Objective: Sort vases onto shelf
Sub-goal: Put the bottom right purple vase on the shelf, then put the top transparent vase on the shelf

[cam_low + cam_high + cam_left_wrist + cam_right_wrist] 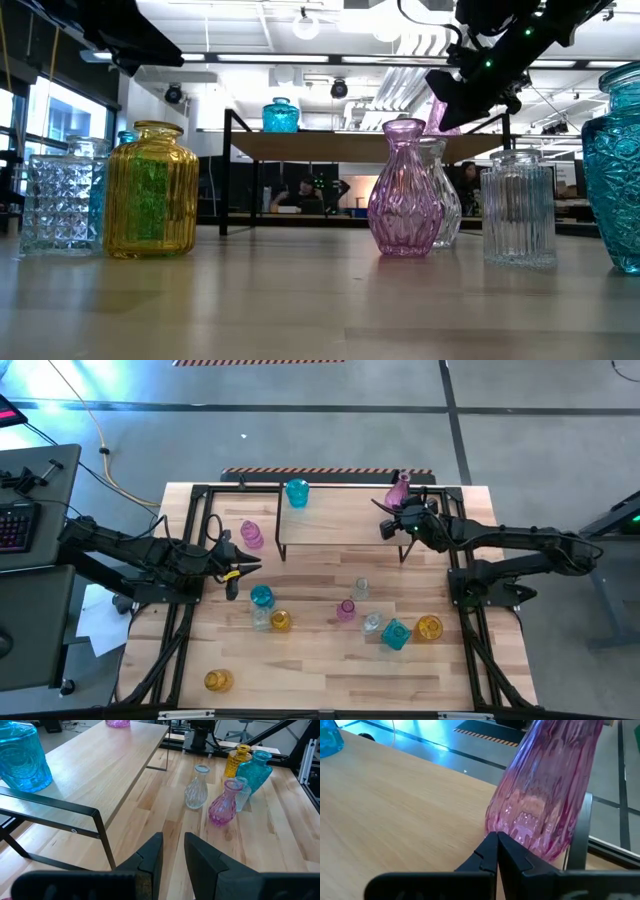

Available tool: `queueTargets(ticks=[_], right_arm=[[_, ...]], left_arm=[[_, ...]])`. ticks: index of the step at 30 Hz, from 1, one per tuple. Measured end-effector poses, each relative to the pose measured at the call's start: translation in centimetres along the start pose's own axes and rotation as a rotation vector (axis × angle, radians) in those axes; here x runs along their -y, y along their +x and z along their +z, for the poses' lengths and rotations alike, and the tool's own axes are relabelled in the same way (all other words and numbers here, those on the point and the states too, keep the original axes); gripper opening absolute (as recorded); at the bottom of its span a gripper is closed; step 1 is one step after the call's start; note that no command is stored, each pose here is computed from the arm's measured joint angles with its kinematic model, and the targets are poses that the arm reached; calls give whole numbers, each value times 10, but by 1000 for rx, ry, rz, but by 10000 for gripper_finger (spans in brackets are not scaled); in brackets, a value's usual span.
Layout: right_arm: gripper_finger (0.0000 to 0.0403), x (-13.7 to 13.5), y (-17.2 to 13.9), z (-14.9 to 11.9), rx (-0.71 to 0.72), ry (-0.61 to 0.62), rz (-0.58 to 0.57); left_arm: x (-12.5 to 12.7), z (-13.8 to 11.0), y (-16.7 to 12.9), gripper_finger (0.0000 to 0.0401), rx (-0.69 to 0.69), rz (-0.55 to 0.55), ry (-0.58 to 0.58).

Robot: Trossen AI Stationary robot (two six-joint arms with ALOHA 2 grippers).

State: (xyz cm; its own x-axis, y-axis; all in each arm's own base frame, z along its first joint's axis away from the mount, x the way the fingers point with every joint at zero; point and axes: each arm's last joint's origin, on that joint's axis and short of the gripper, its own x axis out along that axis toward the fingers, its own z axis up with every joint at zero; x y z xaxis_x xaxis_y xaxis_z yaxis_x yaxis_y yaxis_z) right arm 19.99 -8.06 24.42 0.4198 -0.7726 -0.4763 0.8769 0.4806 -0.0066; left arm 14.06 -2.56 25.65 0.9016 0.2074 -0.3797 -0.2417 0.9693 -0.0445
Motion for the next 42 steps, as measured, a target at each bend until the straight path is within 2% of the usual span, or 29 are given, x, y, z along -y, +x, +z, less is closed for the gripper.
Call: queueTargets(ticks=[13,27,36,42], right_arm=[[0,6,4,3,-1,2,-22],[0,4,5,4,0,12,25],[0,-11,-9,0,-23,50,171],[0,-35,-41,1,-45,71,468]], left_arm=[[0,0,0,72,0,0,0],[0,0,0,72,0,0,-1],[0,0,0,72,0,0,0],[0,0,0,72,0,0,-1]])
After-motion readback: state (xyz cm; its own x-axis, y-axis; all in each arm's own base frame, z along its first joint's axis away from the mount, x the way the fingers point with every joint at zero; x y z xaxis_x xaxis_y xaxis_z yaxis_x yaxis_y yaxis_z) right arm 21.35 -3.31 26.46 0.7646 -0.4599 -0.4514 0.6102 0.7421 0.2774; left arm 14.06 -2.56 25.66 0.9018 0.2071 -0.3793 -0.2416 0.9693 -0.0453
